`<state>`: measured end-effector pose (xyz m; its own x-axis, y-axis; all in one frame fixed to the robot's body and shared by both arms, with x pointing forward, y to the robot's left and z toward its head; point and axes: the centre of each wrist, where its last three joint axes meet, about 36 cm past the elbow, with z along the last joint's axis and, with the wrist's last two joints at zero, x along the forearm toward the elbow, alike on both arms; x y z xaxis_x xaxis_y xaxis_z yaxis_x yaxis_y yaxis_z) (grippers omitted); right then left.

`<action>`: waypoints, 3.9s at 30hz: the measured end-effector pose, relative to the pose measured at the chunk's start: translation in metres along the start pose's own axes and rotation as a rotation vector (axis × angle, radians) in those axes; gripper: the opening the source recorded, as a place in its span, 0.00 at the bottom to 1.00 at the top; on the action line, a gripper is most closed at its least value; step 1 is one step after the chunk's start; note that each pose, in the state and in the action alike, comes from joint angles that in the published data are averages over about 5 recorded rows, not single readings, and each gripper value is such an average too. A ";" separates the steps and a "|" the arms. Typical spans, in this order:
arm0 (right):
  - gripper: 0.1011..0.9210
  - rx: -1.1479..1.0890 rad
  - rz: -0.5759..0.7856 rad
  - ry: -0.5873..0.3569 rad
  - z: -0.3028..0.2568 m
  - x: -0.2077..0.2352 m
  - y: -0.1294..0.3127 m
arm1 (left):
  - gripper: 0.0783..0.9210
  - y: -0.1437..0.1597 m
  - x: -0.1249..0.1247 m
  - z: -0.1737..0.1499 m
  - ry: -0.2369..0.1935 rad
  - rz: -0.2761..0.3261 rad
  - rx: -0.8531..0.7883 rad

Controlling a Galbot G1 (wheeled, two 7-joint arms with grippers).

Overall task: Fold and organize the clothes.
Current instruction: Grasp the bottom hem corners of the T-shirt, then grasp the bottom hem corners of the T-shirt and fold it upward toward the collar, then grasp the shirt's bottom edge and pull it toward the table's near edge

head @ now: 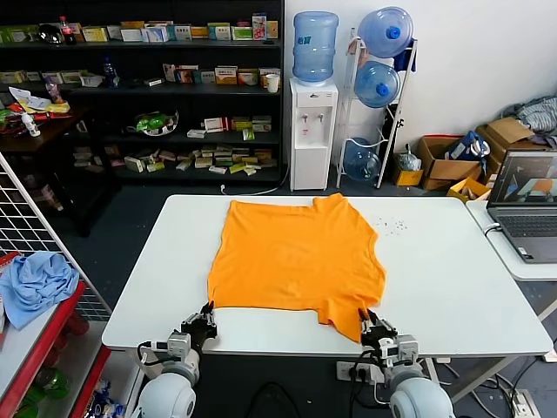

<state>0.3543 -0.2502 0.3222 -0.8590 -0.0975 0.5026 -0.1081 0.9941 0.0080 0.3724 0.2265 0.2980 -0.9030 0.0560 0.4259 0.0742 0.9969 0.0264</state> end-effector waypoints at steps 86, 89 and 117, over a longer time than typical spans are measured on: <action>0.59 0.126 0.059 0.014 -0.046 -0.059 -0.056 | 0.66 0.005 -0.055 -0.029 -0.035 0.023 -0.069; 0.49 0.126 0.061 0.032 -0.042 -0.059 -0.056 | 0.56 0.006 -0.054 -0.027 -0.017 0.029 -0.059; 0.03 0.177 0.118 0.108 -0.030 -0.002 -0.057 | 0.03 0.017 0.005 -0.025 0.067 0.042 -0.054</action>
<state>0.3772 -0.3048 0.3469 -0.8135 0.0341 0.5806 -0.1045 0.9735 -0.2036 0.3802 0.2418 0.3231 -0.8687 0.0917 0.4867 0.1355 0.9892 0.0555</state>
